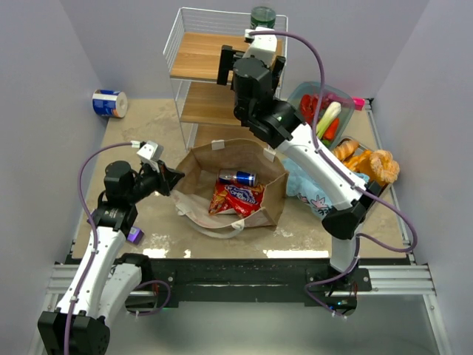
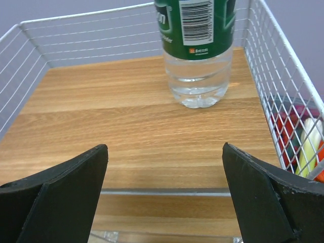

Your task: Place the mixed food into the grocery bags and tie them

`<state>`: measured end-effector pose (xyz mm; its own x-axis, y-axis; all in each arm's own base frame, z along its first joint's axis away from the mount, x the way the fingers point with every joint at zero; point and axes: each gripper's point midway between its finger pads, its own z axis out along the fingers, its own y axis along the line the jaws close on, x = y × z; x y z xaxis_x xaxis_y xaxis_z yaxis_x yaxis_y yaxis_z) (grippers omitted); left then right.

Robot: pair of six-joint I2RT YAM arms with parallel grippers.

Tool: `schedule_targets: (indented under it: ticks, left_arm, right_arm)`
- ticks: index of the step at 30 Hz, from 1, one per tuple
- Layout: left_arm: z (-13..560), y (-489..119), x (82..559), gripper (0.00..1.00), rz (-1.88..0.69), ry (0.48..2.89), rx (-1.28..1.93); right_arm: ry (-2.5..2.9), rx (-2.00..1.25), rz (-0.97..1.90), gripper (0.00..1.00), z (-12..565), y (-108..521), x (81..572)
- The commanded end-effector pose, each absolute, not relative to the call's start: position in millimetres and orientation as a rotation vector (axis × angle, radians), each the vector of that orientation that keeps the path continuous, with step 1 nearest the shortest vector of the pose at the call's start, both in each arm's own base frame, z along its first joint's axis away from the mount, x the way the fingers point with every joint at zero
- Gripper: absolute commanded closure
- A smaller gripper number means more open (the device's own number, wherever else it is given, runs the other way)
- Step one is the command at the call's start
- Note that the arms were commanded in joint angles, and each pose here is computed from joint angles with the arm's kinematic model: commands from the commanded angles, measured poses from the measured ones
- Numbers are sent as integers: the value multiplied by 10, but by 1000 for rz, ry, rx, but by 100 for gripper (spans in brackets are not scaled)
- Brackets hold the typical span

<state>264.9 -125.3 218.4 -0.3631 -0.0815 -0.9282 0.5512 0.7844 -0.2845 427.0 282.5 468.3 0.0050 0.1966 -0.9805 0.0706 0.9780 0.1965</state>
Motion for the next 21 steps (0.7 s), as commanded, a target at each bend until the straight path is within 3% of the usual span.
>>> schedule_targets:
  ticks: [1, 11, 21]
  left_arm:
    - [2325, -1296, 2631, 100, -712, 1776, 382]
    - [2331, -1299, 2621, 100, -714, 1772, 385]
    - [2307, -1306, 2629, 100, -717, 1781, 386]
  right_arm:
    - [1502, 378, 21, 1, 4775, 2632, 4385]
    - [1467, 498, -131, 1, 4593, 2392, 4615]
    - [1458, 472, -76, 1, 4511, 2298, 5056]
